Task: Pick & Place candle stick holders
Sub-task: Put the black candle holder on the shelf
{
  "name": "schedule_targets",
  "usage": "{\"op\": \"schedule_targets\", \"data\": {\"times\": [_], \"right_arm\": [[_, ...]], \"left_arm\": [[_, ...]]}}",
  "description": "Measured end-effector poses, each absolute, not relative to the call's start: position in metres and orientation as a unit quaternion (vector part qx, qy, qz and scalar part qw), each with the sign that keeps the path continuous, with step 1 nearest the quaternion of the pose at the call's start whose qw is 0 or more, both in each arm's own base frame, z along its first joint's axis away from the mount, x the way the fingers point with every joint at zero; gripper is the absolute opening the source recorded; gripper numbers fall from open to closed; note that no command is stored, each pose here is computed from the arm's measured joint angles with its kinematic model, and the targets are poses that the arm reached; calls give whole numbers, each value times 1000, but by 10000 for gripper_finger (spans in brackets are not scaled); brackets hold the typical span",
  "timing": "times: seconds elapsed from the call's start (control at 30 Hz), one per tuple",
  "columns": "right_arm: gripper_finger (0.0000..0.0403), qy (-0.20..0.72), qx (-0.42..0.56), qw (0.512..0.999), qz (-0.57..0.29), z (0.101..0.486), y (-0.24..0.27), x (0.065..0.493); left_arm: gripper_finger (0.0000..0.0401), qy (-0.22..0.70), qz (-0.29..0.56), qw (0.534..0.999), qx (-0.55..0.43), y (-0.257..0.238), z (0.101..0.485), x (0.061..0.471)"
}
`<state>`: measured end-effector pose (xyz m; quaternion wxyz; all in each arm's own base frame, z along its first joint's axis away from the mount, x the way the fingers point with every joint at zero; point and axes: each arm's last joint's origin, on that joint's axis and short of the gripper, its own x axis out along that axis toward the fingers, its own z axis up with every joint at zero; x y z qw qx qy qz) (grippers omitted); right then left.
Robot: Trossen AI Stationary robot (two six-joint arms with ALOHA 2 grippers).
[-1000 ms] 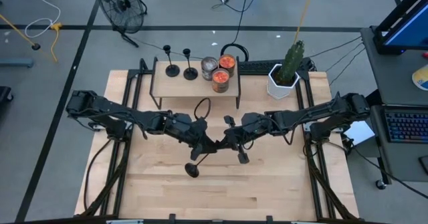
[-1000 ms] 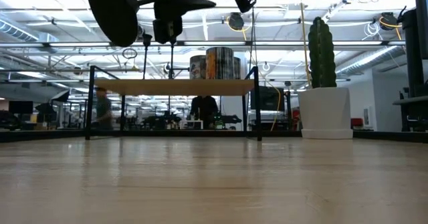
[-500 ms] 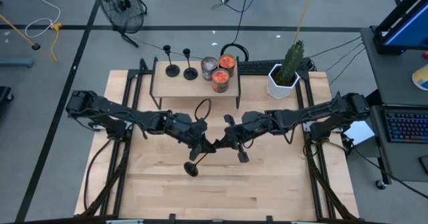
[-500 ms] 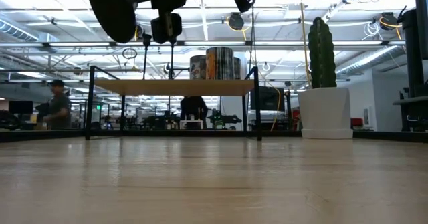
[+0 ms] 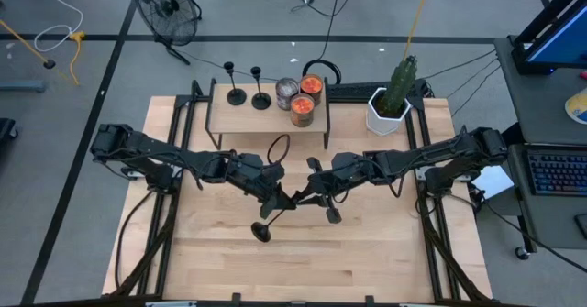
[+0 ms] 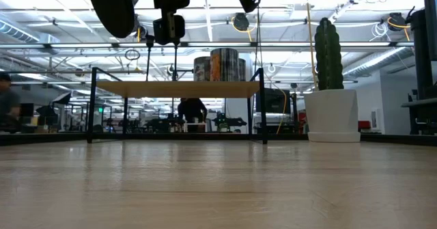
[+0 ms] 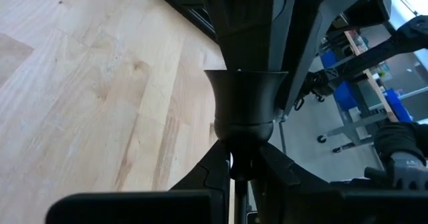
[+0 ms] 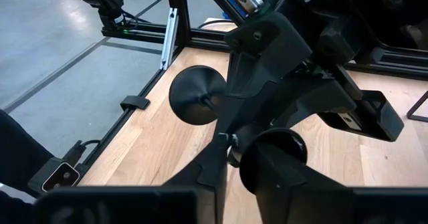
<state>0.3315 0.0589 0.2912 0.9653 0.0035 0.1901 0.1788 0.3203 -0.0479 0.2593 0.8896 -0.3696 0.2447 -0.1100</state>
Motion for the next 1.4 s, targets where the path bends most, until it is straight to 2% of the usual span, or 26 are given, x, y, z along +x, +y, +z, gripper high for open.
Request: {"op": "schedule_targets", "data": {"times": [0.43, 0.6, 0.87, 1.07, 1.23, 1.4], "right_arm": [[162, 211, 20, 963, 165, 288, 59, 330], [189, 224, 22, 961, 162, 286, 58, 329], [190, 225, 22, 961, 157, 295, 55, 321], [186, 267, 0, 959, 92, 302, 47, 301], [185, 306, -7, 951, 50, 309, 41, 279], [176, 314, 4, 949, 45, 316, 38, 262]], "left_arm": [[35, 251, -97, 889, -372, -47, 257, 320], [35, 264, -94, 884, -373, -47, 255, 319], [35, 296, -80, 874, -376, -47, 249, 316], [35, 295, -80, 874, -378, -47, 252, 314], [35, 261, -46, 895, -357, -45, 264, 307], [35, 206, 27, 924, -320, -38, 285, 291]]}}
